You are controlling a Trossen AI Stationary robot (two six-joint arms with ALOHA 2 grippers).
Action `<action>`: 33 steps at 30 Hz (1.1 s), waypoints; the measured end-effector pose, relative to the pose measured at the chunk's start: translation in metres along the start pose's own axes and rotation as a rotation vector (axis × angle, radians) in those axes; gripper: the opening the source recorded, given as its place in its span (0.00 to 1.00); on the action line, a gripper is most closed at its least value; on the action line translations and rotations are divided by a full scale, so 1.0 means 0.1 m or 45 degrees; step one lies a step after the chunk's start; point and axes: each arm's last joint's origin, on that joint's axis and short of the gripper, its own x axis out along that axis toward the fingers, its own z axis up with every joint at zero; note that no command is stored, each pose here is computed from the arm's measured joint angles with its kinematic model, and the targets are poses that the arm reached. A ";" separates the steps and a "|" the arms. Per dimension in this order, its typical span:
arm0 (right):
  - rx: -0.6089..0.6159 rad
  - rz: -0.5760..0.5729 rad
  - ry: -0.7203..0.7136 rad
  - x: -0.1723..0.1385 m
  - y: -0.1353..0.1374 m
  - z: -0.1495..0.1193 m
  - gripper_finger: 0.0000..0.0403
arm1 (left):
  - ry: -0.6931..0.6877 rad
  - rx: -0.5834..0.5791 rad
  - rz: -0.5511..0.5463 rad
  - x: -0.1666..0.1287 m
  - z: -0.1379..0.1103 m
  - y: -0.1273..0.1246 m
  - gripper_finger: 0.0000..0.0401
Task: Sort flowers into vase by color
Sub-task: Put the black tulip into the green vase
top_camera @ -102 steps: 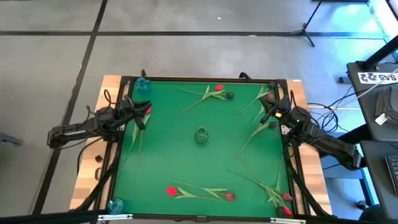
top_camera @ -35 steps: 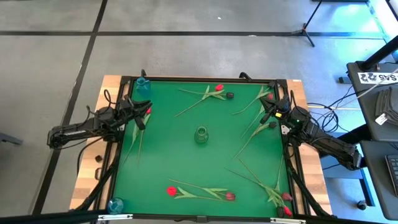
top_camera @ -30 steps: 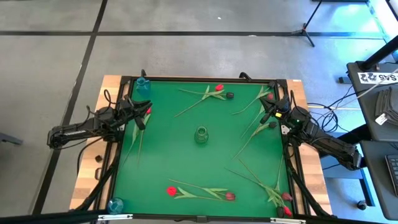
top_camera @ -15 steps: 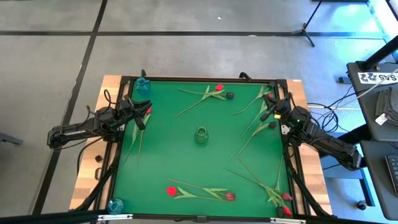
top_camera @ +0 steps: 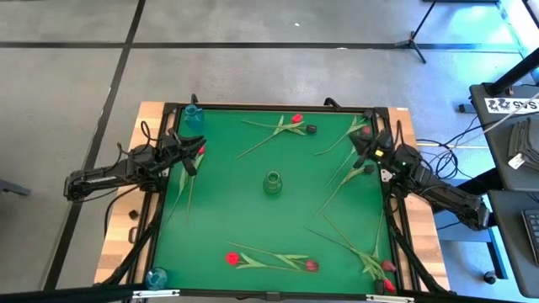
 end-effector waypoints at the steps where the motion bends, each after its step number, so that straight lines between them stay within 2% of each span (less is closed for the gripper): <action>1: 0.071 -0.019 -0.007 0.00 0.00 0.00 0.01 | -0.001 0.000 0.000 0.00 0.00 0.00 0.20; 4: 0.173 -0.008 -0.026 0.00 0.00 0.02 0.01 | 0.000 0.000 0.000 0.00 0.00 0.00 0.20; 8: 0.188 0.322 -0.077 -0.01 0.10 0.12 0.01 | 0.000 0.000 0.000 0.00 0.00 0.00 0.20; 10: 0.240 0.394 -0.078 0.00 0.13 0.16 0.01 | 0.000 -0.001 -0.001 0.00 0.00 0.00 0.20; 16: 0.270 0.302 0.124 0.13 0.18 0.07 0.01 | -0.001 -0.001 0.000 0.00 0.00 0.00 0.20; 22: 0.208 0.095 0.320 0.26 0.27 -0.19 0.01 | 0.000 0.000 0.000 0.00 0.00 0.00 0.20; 28: 0.202 -0.016 0.354 0.35 0.29 -0.29 0.01 | -0.001 0.000 0.000 0.00 0.00 0.00 0.20; 33: 0.304 -0.147 0.395 0.41 0.18 -0.34 0.02 | 0.000 -0.001 0.000 0.00 0.00 0.00 0.20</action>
